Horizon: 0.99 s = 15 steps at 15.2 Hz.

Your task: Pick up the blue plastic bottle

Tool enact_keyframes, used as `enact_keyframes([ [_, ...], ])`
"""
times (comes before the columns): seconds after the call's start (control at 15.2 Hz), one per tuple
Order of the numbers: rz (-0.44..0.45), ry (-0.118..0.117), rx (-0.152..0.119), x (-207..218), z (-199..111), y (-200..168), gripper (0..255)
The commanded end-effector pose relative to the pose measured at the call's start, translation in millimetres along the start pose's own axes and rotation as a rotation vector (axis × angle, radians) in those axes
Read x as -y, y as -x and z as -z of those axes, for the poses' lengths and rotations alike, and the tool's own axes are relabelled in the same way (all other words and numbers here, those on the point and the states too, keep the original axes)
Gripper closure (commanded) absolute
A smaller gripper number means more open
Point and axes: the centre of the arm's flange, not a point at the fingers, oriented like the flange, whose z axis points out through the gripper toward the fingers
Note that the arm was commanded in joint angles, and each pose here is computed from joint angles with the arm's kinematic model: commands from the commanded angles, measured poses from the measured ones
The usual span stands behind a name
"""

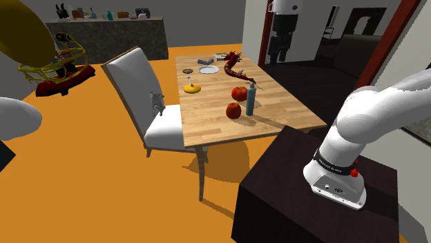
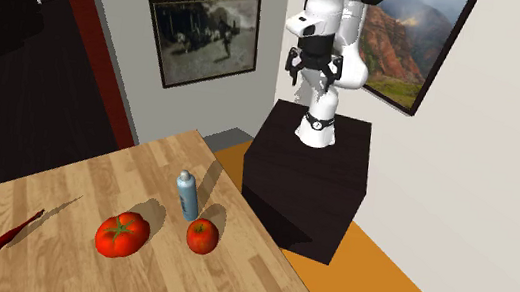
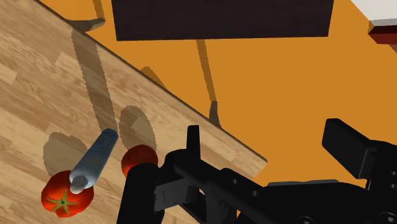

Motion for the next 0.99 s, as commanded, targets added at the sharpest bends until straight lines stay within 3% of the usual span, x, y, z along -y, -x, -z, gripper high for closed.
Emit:
enact_keyframes([
  [0.0, 0.025, -0.008, -0.012, -21.6, -13.8, -7.5, 0],
  [0.92, 0.187, -0.069, -0.084, -171.2, -112.1, -69.5, 0],
])
